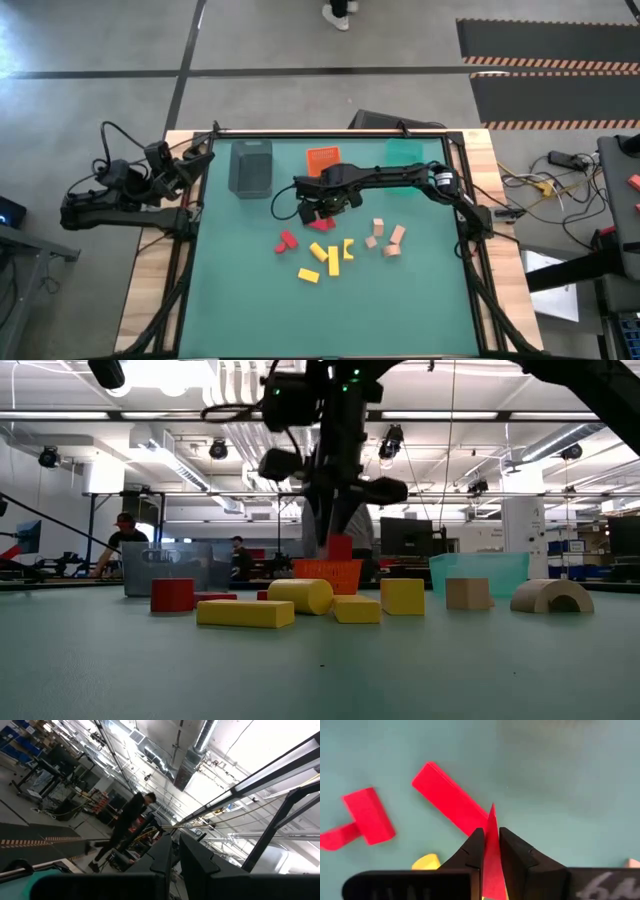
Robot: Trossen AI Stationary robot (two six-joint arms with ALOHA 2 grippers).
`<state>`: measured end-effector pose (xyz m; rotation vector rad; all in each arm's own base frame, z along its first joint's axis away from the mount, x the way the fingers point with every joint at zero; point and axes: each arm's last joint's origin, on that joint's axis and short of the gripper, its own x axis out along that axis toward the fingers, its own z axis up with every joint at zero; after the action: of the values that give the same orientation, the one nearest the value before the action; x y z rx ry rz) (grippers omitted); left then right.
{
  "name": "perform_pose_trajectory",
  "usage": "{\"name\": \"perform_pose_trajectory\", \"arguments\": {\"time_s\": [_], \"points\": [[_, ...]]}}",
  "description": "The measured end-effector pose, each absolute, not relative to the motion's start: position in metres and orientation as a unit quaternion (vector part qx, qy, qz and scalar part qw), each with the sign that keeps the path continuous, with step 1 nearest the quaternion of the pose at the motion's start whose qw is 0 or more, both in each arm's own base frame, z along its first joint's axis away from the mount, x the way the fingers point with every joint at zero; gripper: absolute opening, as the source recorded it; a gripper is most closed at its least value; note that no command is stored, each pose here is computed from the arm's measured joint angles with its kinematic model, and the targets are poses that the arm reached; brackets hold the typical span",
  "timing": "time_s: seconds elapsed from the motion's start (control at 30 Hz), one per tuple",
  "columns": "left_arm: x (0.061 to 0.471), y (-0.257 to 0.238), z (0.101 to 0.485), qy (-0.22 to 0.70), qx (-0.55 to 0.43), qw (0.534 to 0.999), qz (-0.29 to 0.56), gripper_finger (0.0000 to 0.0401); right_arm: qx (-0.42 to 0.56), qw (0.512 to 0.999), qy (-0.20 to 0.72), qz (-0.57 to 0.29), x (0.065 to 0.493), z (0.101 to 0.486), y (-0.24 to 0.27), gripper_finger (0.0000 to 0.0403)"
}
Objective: Sort & place blocks by color
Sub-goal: Put the red block into the green bin
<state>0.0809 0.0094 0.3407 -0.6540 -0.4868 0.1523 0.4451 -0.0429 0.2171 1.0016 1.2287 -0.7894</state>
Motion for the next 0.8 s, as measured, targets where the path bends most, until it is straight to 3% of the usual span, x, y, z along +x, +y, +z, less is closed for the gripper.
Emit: {"name": "perform_pose_trajectory", "arguments": {"time_s": [0.47, 0.8], "points": [[0.081, 0.010, 0.341, -0.239, -0.319, 0.913, 0.086, 0.0020, 0.453, 0.644, 0.490, -0.374, 0.376, 0.297, -0.099, 0.0029], [0.080, 0.012, 0.340, -0.247, -0.323, 0.907, 0.114, 0.0020, 0.463, 0.618, 0.474, -0.423, 0.305, 0.299, -0.159, 0.0029]]}}
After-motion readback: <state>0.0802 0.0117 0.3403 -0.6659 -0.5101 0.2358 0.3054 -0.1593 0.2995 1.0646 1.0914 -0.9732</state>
